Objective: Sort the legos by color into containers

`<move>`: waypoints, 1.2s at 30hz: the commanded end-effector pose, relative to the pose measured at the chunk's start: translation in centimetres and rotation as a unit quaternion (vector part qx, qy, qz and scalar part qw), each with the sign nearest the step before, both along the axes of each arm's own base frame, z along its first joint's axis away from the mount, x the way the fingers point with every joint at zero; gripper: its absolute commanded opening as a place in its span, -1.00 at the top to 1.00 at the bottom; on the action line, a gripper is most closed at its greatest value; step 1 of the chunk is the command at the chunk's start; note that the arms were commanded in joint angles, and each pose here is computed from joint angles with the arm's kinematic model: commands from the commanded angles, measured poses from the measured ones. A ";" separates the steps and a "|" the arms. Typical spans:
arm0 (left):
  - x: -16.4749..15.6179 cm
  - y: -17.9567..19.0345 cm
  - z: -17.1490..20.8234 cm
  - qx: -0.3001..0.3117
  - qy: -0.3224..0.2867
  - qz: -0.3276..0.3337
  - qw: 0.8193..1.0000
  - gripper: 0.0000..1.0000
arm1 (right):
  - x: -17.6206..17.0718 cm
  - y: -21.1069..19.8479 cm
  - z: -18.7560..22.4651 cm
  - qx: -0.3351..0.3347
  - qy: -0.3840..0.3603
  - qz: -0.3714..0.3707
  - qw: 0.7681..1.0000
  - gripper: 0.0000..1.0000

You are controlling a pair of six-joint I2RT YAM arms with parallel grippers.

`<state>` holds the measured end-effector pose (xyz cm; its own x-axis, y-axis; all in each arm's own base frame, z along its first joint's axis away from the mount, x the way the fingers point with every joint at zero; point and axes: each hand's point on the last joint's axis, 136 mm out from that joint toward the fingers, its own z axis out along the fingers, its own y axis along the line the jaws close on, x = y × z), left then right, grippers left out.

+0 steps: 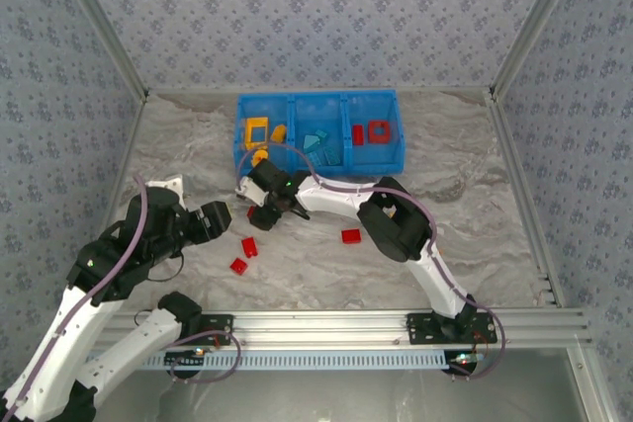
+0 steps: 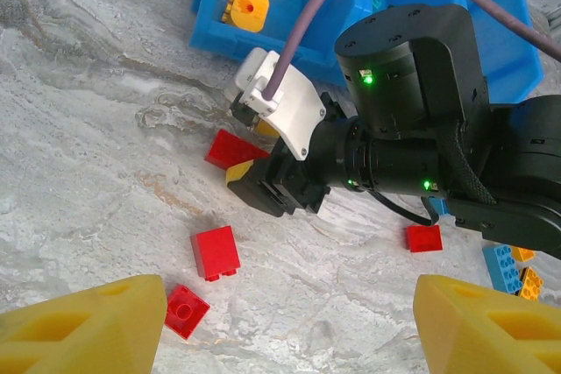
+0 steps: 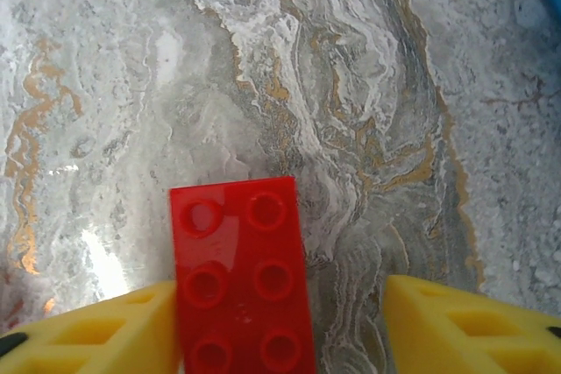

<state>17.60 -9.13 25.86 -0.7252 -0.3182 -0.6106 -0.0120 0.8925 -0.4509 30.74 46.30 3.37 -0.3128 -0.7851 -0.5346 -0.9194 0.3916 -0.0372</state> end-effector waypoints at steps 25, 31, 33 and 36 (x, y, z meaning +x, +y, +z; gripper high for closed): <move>3.7 -20.0 3.7 -0.031 -0.090 -0.242 0.966 -0.49 | 1.9 -21.9 15.5 0.151 -0.074 -0.294 0.941 0.24; 4.7 -25.8 3.2 -0.029 -0.112 -0.255 0.960 -0.49 | 7.3 -28.4 14.4 0.163 -0.033 -0.414 0.895 0.23; 4.8 -27.2 2.8 -0.018 -0.114 -0.257 0.959 -0.49 | 9.6 -28.9 13.4 0.158 -0.006 -0.437 0.885 0.23; 4.4 -29.1 2.3 -0.008 -0.114 -0.272 0.955 -0.49 | 12.8 -29.4 12.0 0.146 0.036 -0.465 0.872 0.23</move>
